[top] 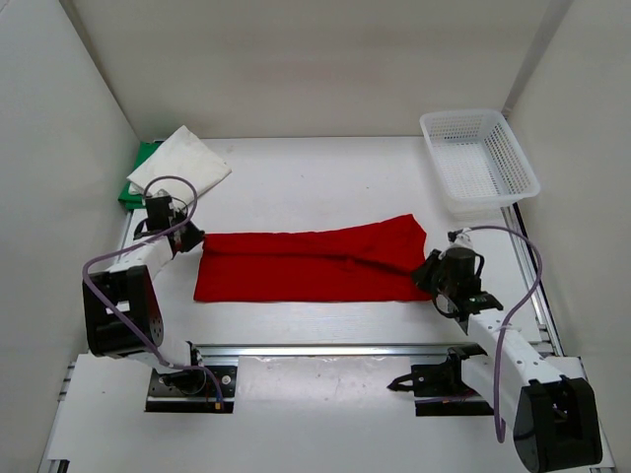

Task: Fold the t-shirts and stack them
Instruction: Fold the other side of the tshirt into a rectangle

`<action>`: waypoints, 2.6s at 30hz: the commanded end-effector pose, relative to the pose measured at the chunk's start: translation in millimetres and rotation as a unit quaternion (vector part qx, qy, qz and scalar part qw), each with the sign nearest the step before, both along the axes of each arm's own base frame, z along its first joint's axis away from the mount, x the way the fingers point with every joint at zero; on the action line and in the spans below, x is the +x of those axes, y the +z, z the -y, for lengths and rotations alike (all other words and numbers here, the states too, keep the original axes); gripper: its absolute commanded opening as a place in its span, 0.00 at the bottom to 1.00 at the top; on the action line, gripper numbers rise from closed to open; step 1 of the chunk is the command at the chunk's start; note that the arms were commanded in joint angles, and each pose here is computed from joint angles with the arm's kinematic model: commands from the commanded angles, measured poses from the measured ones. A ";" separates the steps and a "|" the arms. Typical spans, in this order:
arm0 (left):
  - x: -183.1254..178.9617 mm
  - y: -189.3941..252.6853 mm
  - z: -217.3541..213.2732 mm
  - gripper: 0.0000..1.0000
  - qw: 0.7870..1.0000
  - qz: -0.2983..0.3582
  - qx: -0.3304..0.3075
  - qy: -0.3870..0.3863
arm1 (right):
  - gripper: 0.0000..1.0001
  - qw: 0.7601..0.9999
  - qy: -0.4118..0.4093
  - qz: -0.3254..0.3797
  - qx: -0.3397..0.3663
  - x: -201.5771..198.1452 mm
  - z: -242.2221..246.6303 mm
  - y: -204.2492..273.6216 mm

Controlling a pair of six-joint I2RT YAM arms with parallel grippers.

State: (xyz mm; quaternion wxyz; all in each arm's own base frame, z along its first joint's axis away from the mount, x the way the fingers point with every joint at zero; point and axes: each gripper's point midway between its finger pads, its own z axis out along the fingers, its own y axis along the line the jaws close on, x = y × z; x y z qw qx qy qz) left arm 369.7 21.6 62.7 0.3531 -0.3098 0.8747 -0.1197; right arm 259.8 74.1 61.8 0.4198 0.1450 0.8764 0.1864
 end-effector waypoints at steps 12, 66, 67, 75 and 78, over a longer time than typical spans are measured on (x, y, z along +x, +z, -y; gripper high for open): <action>5.9 54.9 10.7 0.31 0.992 0.106 -0.059 0.021 | 0.31 0.997 -0.043 0.054 -0.022 1.7 6.8 27.9; -9.1 35.6 35.7 0.03 0.996 0.033 0.050 -0.059 | 0.00 0.962 0.274 0.018 -0.006 8.4 -143.4 20.3; -5.6 29.0 41.8 0.02 0.996 0.018 0.046 -0.068 | 0.00 0.963 0.269 0.013 -0.006 7.8 -140.5 17.0; -33.3 -24.3 70.7 0.02 0.990 -0.049 0.020 -0.129 | 0.00 0.972 0.232 0.030 0.000 45.8 -134.0 28.3; -47.0 -37.8 63.4 0.00 0.990 -0.077 0.009 -0.122 | 0.00 0.973 0.228 0.039 0.002 69.5 -142.2 35.6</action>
